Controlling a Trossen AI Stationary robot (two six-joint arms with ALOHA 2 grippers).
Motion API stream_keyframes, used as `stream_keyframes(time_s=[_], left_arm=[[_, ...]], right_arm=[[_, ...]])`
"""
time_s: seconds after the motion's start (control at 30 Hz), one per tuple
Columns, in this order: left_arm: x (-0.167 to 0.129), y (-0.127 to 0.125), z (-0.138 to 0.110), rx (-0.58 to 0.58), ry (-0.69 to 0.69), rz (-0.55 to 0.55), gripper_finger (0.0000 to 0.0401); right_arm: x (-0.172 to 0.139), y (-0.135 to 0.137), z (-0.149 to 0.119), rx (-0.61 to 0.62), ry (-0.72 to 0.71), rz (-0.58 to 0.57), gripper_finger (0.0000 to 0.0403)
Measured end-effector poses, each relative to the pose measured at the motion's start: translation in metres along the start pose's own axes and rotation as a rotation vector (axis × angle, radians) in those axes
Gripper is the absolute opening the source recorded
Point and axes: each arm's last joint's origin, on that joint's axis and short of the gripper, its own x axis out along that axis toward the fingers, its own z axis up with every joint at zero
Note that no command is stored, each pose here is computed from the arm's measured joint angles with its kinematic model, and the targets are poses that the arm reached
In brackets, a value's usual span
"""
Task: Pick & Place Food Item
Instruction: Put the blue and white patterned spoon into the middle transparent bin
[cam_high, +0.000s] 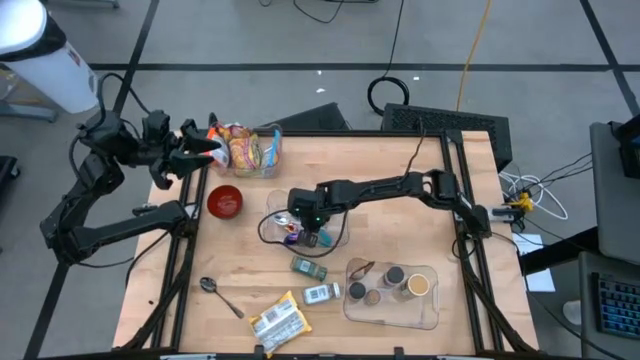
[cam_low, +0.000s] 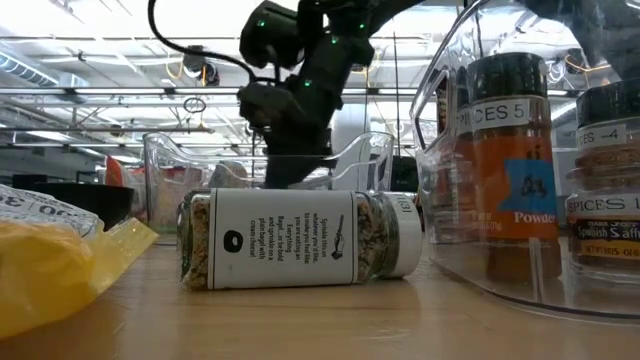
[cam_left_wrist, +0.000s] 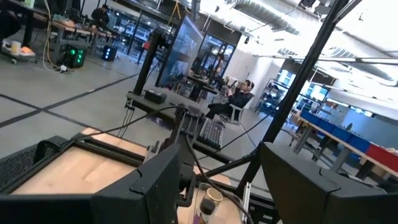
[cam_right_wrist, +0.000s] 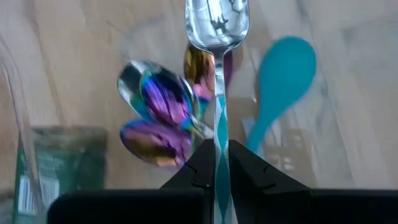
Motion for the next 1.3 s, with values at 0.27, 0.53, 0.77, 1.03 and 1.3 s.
stream_keyframes(time_s=[0.27, 0.53, 0.77, 1.03, 1.3], left_arm=[[0.000, 0.002, -0.004, -0.011, 0.029, 0.015, 0.0230], [0.000, 0.002, -0.003, -0.010, 0.025, 0.023, 0.0230], [0.000, 0.002, -0.003, 0.008, 0.018, 0.039, 0.0230], [0.000, 0.002, -0.003, 0.009, 0.017, 0.039, 0.0230], [0.000, 0.002, -0.003, 0.014, 0.017, 0.039, 0.0230]], right_arm=[[0.012, -0.004, -0.010, 0.023, 0.031, -0.010, 0.0013], [0.022, -0.006, -0.022, 0.035, 0.059, -0.016, 0.0015], [0.024, -0.005, -0.020, 0.036, 0.024, -0.003, 0.0038], [0.024, -0.003, -0.015, -0.019, -0.034, 0.017, 0.0078], [0.004, -0.005, -0.005, -0.019, -0.102, 0.030, 0.0145]])
